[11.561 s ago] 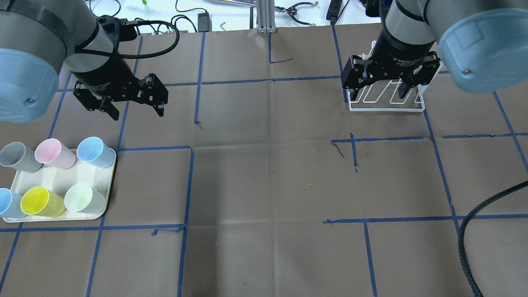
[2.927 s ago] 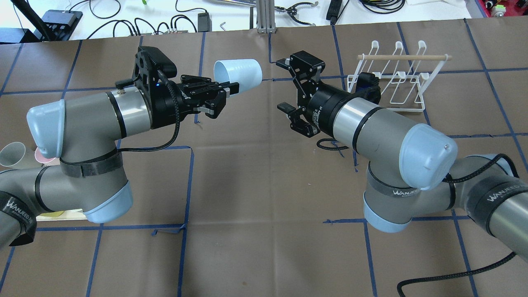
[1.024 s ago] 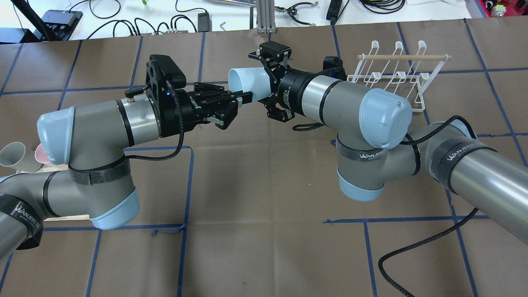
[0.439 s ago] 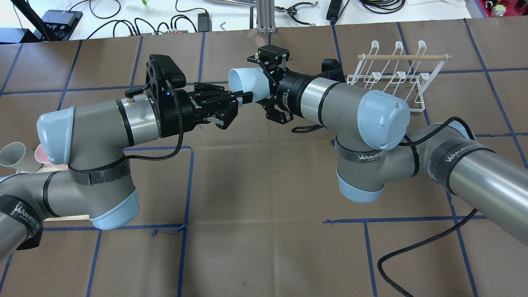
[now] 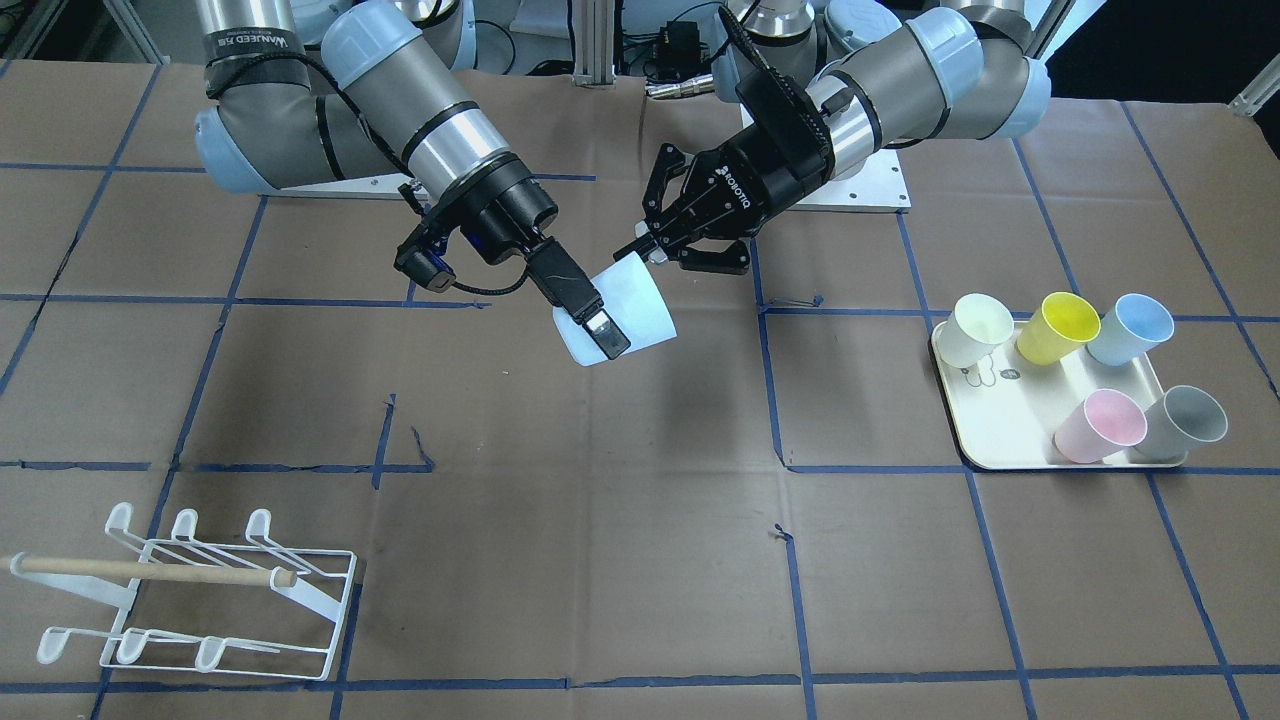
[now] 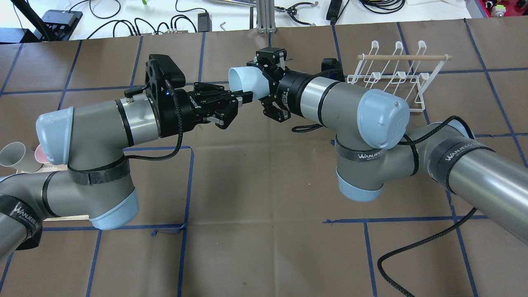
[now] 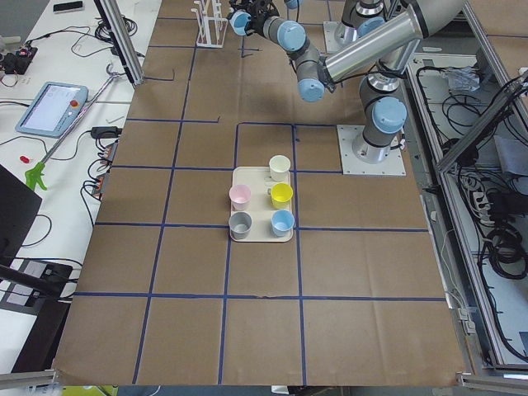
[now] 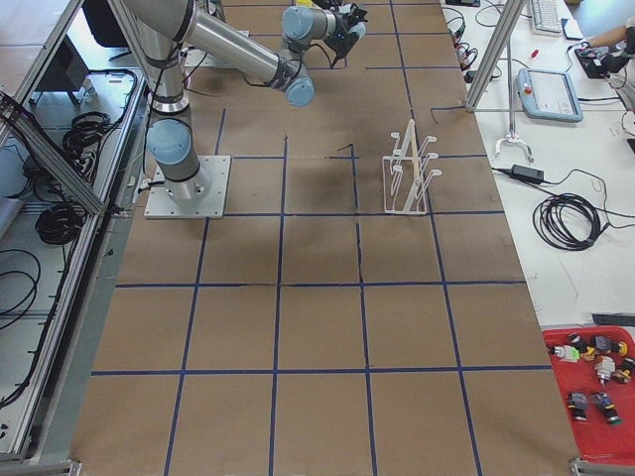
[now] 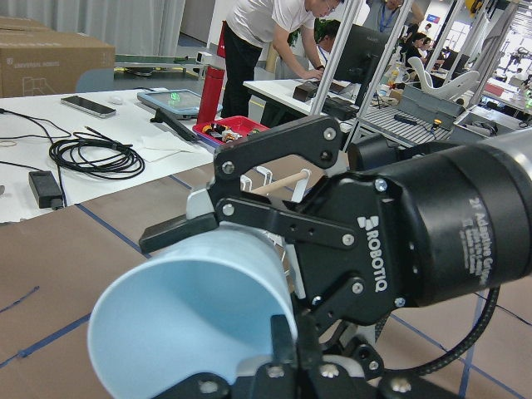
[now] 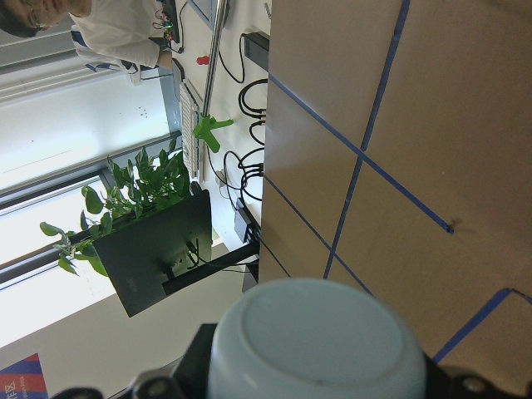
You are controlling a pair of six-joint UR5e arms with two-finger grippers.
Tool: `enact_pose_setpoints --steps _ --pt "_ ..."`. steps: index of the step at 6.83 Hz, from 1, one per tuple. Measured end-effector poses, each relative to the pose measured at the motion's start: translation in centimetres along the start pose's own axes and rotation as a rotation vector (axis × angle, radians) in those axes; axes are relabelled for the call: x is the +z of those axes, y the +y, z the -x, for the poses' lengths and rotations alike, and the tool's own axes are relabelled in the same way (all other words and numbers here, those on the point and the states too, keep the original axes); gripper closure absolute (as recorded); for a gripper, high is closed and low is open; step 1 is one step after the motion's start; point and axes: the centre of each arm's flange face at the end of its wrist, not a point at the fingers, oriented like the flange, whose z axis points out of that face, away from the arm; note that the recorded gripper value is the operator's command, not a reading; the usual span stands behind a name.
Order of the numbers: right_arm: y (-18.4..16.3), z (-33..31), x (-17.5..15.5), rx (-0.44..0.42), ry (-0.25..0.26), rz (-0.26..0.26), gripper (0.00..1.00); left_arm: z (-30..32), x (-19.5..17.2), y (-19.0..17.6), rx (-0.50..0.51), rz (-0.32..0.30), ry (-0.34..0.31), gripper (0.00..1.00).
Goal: Transfer IKEA cup to right arm and place on rack
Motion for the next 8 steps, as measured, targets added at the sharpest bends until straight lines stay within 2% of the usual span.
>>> enact_pose_setpoints --steps 1,2,5,6,8 --pt "0.0 0.0 0.0 -0.001 -0.001 0.000 0.67 0.0 0.0 -0.2 0.003 -0.001 -0.003 0.11" --pt "0.0 0.0 0.0 -0.001 -0.001 0.001 0.67 0.2 -0.1 -0.3 0.001 -0.001 -0.009 0.01" --pt "-0.1 0.0 0.1 0.000 0.000 0.005 0.75 0.4 -0.6 -0.7 -0.033 -0.011 -0.023 0.01" --pt "-0.3 0.1 0.1 0.000 -0.003 0.000 0.87 1.3 -1.6 -0.8 -0.043 -0.022 -0.047 0.01" --pt "-2.7 1.1 0.7 -0.001 -0.023 -0.027 0.89 4.8 -5.4 -0.9 -0.078 -0.069 -0.127 0.01"
